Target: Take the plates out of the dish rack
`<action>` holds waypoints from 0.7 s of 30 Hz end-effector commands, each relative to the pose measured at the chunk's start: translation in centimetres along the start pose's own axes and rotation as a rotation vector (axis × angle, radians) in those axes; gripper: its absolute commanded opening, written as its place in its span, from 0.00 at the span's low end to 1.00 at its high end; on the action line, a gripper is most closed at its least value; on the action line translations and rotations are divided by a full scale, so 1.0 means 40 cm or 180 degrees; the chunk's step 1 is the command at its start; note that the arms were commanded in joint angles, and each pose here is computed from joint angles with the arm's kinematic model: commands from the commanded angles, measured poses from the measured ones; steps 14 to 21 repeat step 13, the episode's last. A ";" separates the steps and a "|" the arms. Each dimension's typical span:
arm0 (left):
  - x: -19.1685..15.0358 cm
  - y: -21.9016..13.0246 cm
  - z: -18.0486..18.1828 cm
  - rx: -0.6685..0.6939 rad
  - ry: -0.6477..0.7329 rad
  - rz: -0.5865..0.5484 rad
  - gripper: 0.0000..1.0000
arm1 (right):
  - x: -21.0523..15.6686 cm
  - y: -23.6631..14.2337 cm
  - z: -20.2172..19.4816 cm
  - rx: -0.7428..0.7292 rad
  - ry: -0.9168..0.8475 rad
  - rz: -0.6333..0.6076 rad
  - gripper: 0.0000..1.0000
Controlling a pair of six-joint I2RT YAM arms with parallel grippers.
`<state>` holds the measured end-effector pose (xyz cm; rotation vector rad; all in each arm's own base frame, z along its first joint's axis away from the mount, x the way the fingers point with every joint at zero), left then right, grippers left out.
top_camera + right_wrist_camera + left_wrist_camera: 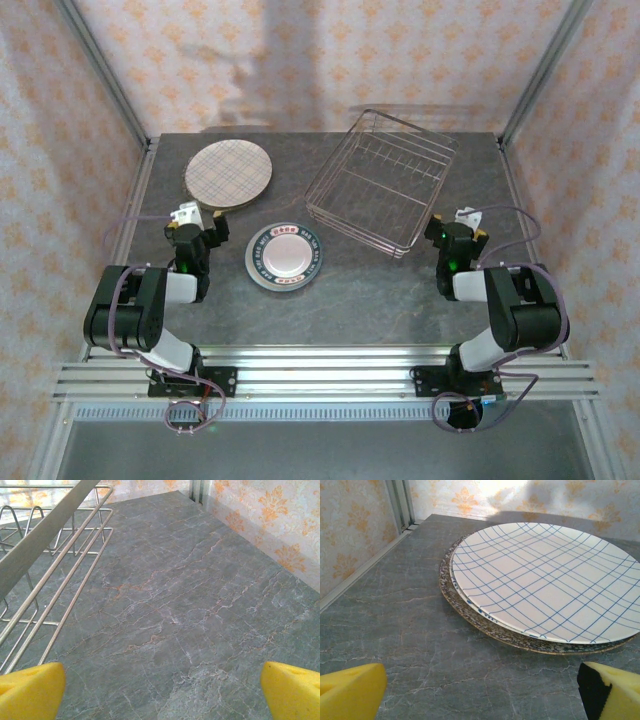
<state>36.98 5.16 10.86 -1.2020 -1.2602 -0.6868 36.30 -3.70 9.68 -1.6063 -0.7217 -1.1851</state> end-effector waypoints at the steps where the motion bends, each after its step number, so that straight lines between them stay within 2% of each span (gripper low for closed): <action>1: -0.008 -0.004 0.001 0.0028 0.0078 0.0034 0.99 | 0.014 0.005 -0.011 -0.0107 0.0049 -0.0043 0.99; 21: -0.008 -0.003 0.001 0.0040 0.0084 0.0038 0.99 | 0.014 0.005 -0.011 -0.0101 0.0049 -0.0047 0.99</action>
Point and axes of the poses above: each hand's point on the last joint's axis, 136 mm out from that joint toward the fingers, its own y axis out along the fingers, its own z axis along the line the jaws close on, x = y × z, the point moved 2 cm from there along -y, back along the fingers, and after that the axes turned 5 degrees about -y, right-handed, at the moved point
